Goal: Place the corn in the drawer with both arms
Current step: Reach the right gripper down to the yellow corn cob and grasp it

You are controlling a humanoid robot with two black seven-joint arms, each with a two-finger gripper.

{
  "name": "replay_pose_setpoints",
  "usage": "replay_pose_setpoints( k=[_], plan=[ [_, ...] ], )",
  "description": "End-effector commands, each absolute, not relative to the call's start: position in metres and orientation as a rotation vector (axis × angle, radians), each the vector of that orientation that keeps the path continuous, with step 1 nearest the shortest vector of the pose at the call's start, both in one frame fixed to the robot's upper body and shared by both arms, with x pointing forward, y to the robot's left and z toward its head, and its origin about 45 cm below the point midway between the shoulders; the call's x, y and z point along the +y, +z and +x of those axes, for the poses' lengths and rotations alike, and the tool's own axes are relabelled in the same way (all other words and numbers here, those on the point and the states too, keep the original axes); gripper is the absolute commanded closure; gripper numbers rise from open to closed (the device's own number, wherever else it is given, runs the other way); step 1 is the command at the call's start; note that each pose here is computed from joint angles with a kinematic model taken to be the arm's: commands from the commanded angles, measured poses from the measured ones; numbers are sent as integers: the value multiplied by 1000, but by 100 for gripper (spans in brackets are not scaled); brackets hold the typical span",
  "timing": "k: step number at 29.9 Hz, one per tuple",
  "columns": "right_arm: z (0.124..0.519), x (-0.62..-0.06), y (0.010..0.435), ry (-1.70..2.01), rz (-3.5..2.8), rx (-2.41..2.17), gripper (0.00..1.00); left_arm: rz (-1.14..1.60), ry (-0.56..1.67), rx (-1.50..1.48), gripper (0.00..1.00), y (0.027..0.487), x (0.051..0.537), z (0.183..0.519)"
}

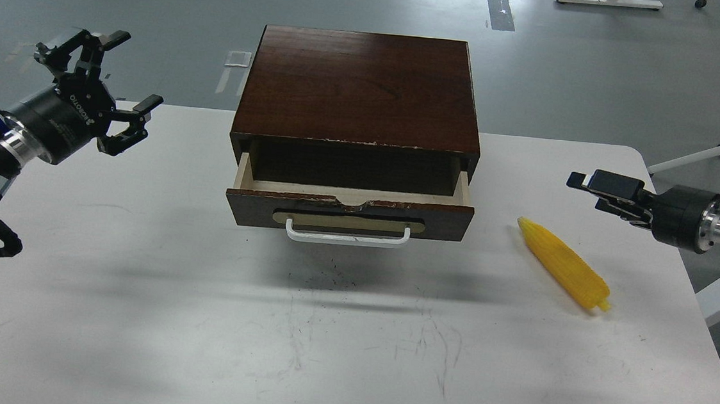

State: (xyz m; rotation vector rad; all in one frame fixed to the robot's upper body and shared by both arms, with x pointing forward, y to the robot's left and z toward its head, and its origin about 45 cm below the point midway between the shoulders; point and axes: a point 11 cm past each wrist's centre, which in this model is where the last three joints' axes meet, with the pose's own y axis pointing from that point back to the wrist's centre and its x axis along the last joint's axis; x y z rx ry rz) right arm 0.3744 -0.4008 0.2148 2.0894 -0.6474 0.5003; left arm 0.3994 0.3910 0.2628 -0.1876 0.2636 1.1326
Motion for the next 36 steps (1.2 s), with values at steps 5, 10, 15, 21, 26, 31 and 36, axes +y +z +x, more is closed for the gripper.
replay_pose_setpoints(
  k=[5, 10, 15, 21, 26, 31, 36],
  plan=[
    [358, -414, 188, 579, 1908, -357, 0, -228, 1164, 289, 1, 255, 396, 397],
    [364, -408, 178, 589, 1893, -335, 0, -230, 1169, 290, 1, 255, 398, 396],
    [365, -402, 162, 588, 1873, -291, 0, -229, 1169, 287, 1, 256, 399, 396],
    [359, -397, 148, 590, 1864, -238, 9, -228, 1171, 285, 1, 256, 400, 396],
    [355, -396, 144, 582, 1858, -213, 36, -230, 1170, 285, 1, 257, 399, 396],
    [355, -396, 143, 582, 1859, -210, 86, -229, 1168, 285, 1, 257, 399, 396],
    [358, -395, 147, 593, 1857, -215, 100, -228, 1170, 283, 1, 257, 400, 395]
  ],
)
